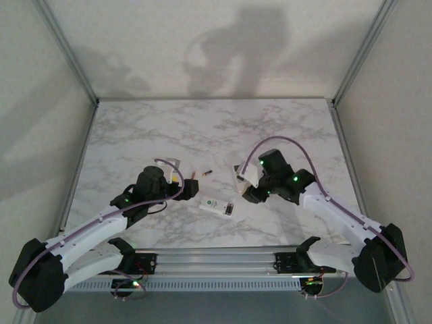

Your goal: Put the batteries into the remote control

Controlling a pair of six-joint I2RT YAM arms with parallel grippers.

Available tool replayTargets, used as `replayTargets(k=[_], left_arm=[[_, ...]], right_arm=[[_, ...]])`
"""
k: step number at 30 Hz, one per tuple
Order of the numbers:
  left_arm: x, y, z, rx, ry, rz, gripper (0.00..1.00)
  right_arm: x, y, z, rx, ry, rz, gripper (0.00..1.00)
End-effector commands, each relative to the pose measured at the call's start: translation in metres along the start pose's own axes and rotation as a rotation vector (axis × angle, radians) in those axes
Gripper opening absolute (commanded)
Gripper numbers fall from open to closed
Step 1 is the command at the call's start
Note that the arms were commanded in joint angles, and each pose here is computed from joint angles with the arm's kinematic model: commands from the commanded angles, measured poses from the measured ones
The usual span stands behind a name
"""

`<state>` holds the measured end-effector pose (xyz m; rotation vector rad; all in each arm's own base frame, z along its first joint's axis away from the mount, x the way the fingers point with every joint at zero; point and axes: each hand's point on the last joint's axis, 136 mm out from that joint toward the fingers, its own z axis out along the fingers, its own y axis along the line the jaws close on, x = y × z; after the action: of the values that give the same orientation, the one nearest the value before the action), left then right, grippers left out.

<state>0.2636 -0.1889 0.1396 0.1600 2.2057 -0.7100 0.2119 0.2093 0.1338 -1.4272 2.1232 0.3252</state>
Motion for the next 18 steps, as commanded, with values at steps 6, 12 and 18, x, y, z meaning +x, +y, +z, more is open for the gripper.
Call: replayTargets(k=[6,12,18], left_arm=[[-0.006,-0.003,-0.006,0.009,-0.043,0.011,0.99],[-0.007,-0.001,-0.008,0.0,-0.055,0.011,0.99],[-0.007,0.001,-0.006,-0.005,-0.055,0.006,0.99]], right_arm=[[0.02,0.044,0.041,-0.09,0.155,-0.142,0.49],[0.011,0.046,0.066,-0.089,0.144,-0.18,0.49],[0.003,0.046,0.088,-0.109,0.172,-0.094,0.49]])
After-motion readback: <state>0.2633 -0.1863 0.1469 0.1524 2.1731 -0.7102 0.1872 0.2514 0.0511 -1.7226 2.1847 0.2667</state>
